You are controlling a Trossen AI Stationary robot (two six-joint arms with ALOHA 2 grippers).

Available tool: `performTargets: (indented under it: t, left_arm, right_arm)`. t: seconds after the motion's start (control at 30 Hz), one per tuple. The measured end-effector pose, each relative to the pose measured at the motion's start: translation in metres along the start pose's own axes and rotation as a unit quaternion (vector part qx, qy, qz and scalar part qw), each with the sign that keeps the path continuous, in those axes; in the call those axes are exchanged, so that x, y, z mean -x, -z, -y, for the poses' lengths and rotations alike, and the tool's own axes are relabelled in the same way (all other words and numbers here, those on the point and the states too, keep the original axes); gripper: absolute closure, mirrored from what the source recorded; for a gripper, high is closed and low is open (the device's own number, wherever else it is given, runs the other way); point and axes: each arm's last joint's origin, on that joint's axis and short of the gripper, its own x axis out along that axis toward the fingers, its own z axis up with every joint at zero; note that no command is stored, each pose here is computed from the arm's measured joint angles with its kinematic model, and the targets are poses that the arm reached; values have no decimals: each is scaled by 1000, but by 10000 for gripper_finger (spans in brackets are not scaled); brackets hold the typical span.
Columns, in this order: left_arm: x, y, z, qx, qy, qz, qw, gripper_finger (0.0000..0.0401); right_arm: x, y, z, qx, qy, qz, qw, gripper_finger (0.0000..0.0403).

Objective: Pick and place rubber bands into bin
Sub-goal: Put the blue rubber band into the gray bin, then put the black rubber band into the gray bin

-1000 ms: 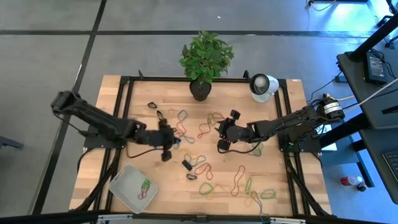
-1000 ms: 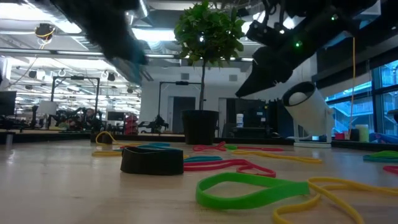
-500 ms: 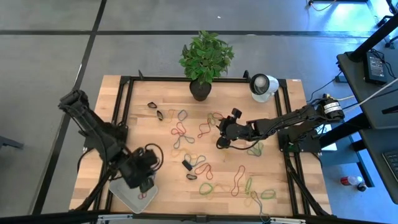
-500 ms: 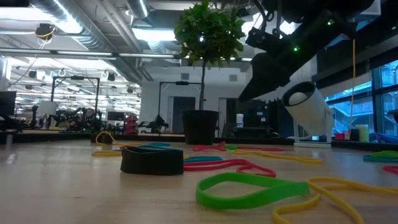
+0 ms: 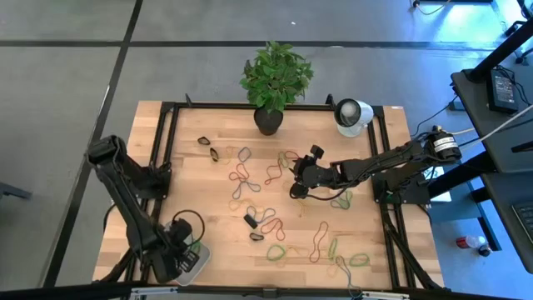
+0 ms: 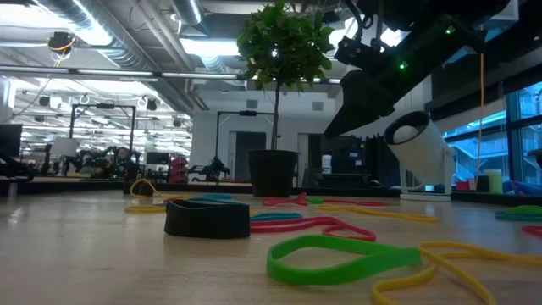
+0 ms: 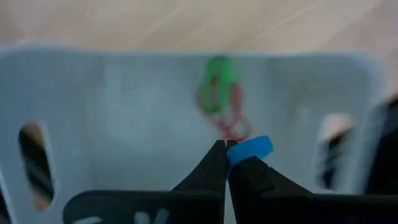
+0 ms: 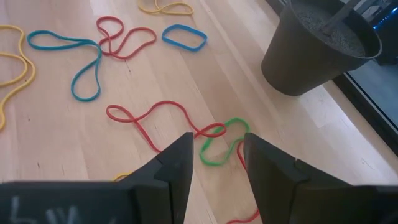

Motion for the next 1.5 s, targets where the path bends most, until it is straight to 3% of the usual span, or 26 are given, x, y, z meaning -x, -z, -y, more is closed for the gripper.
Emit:
performTargets:
  t: [0.13,0.23,0.63,1.0,1.2,1.33,1.5]
  left_arm:
    - [-16,8,-1,4,-63,-43,997,396]
    - [-22,11,-1,2,-77,-48,996,381]
    - [-24,12,1,-9,-72,-50,996,263]
    - [9,-2,-7,-17,-18,-23,999,264]
    - [34,-23,-22,-39,2,68,997,278]
    - [46,-53,-30,-29,-18,146,989,290]
    - [46,-101,-22,-100,-63,169,979,301]
  right_arm:
    - [0,0,0,-1,0,2,1000,258]
    - [0,-1,0,-4,-1,7,1000,258]
    - [0,-3,-1,-7,-2,12,1000,258]
    - [0,-2,-1,-8,-3,10,1000,258]
    - [0,0,0,-14,-2,2,1000,258]
    - [0,0,0,-14,-2,2,1000,258]
    - [0,0,0,-14,-2,2,1000,258]
